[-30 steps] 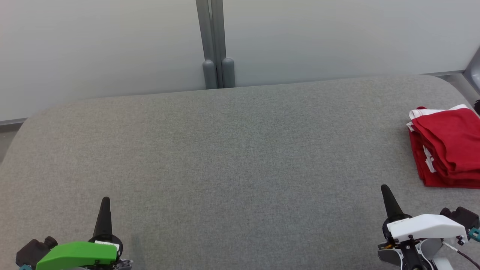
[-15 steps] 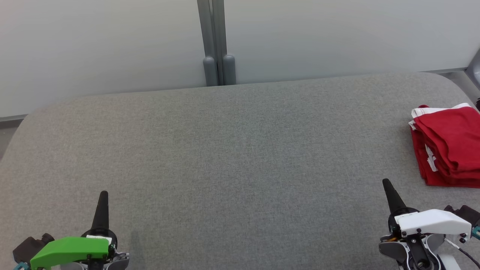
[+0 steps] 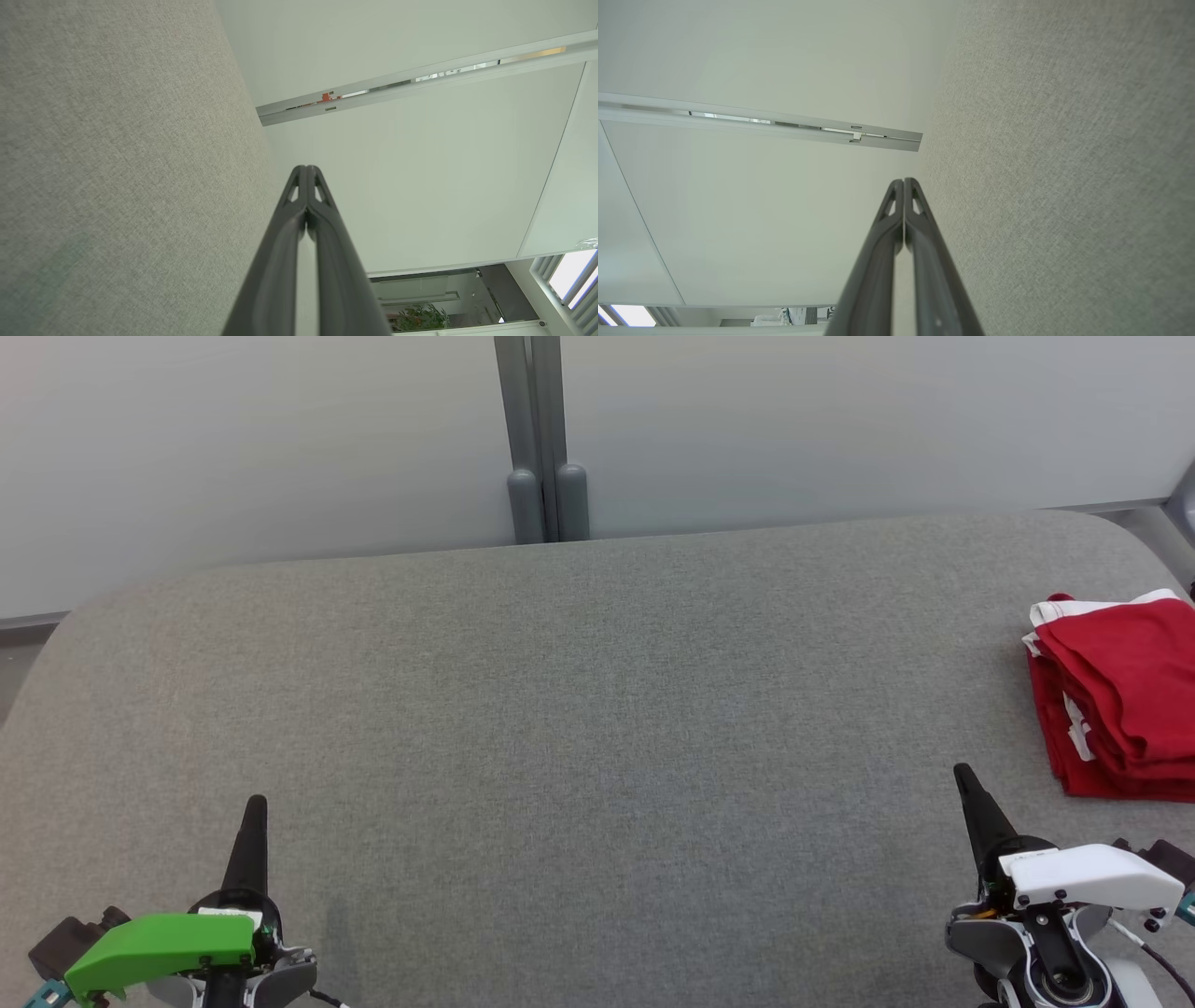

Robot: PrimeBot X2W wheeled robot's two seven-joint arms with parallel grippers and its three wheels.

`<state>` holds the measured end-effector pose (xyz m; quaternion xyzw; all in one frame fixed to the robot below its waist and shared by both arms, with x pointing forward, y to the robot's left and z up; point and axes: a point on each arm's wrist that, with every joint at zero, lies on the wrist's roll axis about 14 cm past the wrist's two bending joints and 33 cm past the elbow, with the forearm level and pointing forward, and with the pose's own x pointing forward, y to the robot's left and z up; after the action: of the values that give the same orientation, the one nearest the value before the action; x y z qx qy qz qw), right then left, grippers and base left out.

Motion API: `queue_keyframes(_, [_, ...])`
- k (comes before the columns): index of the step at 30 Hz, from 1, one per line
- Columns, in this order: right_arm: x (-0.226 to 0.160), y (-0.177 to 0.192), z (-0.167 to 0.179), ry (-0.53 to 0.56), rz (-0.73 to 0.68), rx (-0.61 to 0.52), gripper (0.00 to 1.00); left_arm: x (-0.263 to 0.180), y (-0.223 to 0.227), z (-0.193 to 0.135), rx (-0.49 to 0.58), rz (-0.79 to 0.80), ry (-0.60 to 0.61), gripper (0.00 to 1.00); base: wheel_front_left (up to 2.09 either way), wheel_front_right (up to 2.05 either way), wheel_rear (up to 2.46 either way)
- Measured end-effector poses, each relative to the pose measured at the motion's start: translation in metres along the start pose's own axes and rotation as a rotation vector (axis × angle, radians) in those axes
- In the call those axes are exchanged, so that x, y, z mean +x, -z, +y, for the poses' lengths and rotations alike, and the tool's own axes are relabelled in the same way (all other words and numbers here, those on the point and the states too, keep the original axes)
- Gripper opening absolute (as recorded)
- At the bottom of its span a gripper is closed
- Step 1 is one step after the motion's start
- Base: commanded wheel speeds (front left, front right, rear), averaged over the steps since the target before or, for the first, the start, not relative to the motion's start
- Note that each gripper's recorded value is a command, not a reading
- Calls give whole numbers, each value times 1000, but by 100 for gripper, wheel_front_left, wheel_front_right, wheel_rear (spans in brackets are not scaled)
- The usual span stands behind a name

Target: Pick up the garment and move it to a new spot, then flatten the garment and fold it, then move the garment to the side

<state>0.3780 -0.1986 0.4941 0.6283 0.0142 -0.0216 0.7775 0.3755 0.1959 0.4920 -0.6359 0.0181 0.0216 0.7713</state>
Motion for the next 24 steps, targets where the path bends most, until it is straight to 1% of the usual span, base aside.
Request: queue_keyframes(24, [8, -2, 8, -33, 9, 180, 0, 9, -4, -9, -162, 8, 33, 0, 0, 0, 0])
